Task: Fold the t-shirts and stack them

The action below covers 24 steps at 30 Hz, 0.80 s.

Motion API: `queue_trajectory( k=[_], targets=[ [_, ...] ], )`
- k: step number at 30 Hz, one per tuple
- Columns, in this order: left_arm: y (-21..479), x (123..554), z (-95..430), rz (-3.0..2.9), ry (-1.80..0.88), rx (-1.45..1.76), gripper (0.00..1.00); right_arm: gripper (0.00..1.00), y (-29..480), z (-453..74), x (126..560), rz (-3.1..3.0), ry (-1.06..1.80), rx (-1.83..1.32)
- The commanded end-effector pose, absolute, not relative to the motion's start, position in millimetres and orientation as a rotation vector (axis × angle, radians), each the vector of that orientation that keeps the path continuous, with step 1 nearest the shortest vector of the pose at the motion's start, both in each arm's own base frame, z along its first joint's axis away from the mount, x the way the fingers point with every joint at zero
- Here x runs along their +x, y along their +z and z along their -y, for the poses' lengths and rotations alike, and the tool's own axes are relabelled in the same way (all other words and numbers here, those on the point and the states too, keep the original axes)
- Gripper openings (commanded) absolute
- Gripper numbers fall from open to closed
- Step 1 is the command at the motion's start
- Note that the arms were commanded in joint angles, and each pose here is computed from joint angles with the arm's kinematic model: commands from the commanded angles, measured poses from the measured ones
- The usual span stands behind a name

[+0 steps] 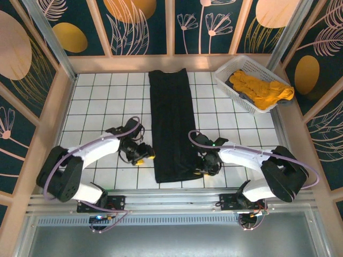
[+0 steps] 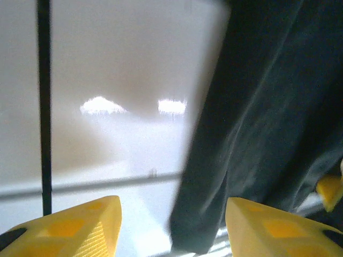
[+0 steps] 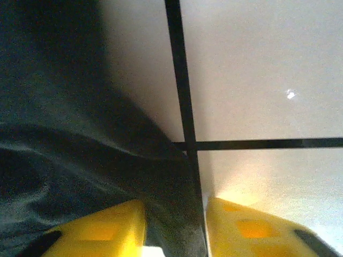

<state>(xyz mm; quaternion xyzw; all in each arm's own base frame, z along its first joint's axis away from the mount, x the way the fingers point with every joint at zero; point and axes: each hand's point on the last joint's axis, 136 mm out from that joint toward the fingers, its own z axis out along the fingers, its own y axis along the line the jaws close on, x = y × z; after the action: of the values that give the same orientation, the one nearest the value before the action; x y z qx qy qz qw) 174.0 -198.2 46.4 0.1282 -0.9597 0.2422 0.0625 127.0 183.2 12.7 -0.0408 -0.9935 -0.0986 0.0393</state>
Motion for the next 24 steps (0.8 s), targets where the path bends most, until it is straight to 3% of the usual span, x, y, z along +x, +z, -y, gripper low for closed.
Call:
queue_trajectory(
  k=[1, 5, 16, 18, 22, 24],
  targets=[
    [48, 141, 198, 2.807, 0.753, 0.372, 0.53, 0.13, 10, -212, 128, 3.01, -0.451, -0.047],
    [45, 127, 207, 2.762, 0.779, 0.371, 0.53, 0.0, 16, -220, 114, 2.955, -0.482, -0.013],
    [20, 112, 218, 2.735, 0.725, 0.345, 0.46, 0.0, 18, -230, 92, 2.886, -0.486, -0.001],
    [19, 114, 222, 2.731, 0.732, 0.34, 0.37, 0.0, 19, -232, 91, 2.885, -0.486, 0.001],
    [15, 107, 217, 2.726, 0.668, 0.303, 0.01, 0.0, 23, -235, 93, 2.887, -0.494, 0.003],
    [17, 106, 214, 2.735, 0.657, 0.294, 0.0, 0.0, 28, -236, 97, 2.898, -0.497, 0.001]
  ],
)
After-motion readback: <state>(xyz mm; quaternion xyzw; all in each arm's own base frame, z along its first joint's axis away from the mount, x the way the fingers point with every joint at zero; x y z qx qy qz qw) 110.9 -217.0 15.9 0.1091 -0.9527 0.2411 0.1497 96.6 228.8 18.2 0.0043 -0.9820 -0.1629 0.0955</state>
